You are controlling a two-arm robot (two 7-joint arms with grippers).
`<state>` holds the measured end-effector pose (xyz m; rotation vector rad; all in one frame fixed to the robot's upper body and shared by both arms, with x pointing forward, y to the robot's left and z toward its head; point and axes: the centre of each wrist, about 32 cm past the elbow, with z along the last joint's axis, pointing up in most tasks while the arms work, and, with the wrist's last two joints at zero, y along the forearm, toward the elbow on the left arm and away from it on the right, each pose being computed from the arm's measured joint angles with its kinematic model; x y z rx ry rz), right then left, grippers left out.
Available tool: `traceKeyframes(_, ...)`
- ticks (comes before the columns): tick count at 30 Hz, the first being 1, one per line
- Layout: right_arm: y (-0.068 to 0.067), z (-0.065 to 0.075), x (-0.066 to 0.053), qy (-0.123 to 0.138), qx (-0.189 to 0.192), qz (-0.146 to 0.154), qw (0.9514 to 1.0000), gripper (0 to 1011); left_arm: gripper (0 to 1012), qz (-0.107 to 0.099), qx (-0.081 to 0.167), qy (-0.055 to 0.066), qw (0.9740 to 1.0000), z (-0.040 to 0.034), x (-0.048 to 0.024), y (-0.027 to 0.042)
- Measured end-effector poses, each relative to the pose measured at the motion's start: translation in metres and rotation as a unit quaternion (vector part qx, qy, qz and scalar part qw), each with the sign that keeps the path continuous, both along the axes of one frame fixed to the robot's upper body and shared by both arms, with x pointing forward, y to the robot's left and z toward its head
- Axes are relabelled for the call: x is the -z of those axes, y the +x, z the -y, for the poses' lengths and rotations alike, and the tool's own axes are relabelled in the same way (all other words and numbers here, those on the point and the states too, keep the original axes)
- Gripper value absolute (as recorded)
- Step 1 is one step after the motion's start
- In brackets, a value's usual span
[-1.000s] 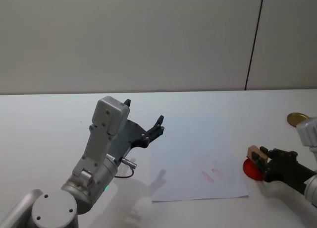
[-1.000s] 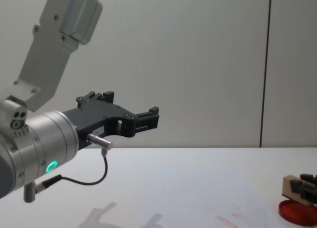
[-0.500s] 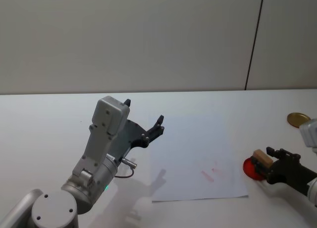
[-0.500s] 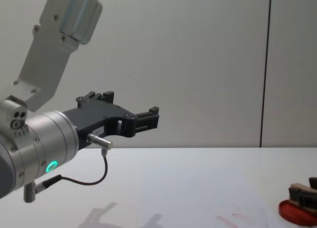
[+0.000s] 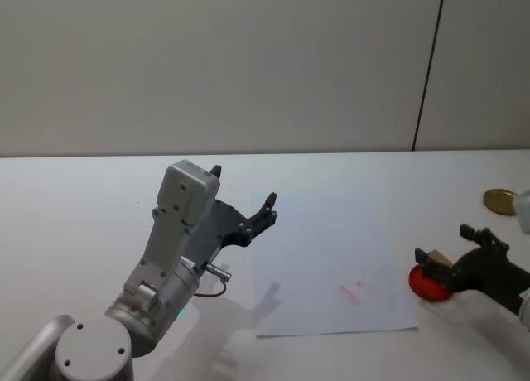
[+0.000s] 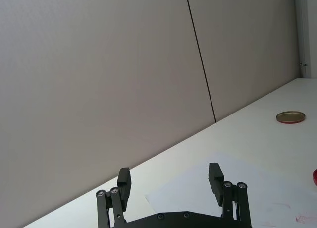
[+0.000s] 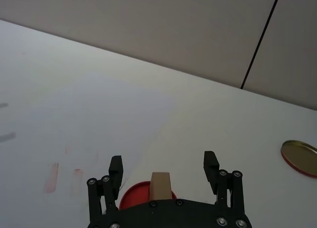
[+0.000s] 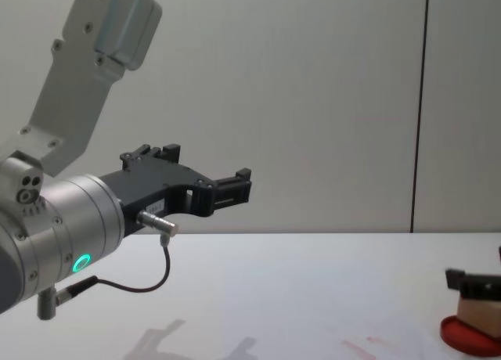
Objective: Use the one hand to pick up the stamp and affix it onto the A4 paper.
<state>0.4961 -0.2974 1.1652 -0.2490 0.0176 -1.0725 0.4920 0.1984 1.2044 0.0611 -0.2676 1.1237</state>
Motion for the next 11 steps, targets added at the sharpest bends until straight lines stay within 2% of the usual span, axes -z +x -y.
traceKeyframes(1,0.0001,-0.0006,-0.0022,0.002,0.001,0.006,1.0000,996,993,0.000,0.000,0.000,1.0000,0.0000,0.0000,0.0000)
traceKeyframes(2,0.0002,-0.0008,-0.0030,0.003,0.001,0.009,1.0000,1001,993,0.000,0.000,0.000,1.0000,0.0000,0.0000,0.0000)
traceKeyframes(11,0.0004,-0.0027,-0.0101,0.011,0.005,0.030,0.9995,1001,993,0.000,0.000,0.000,1.0000,0.0000,0.0000,0.0000)
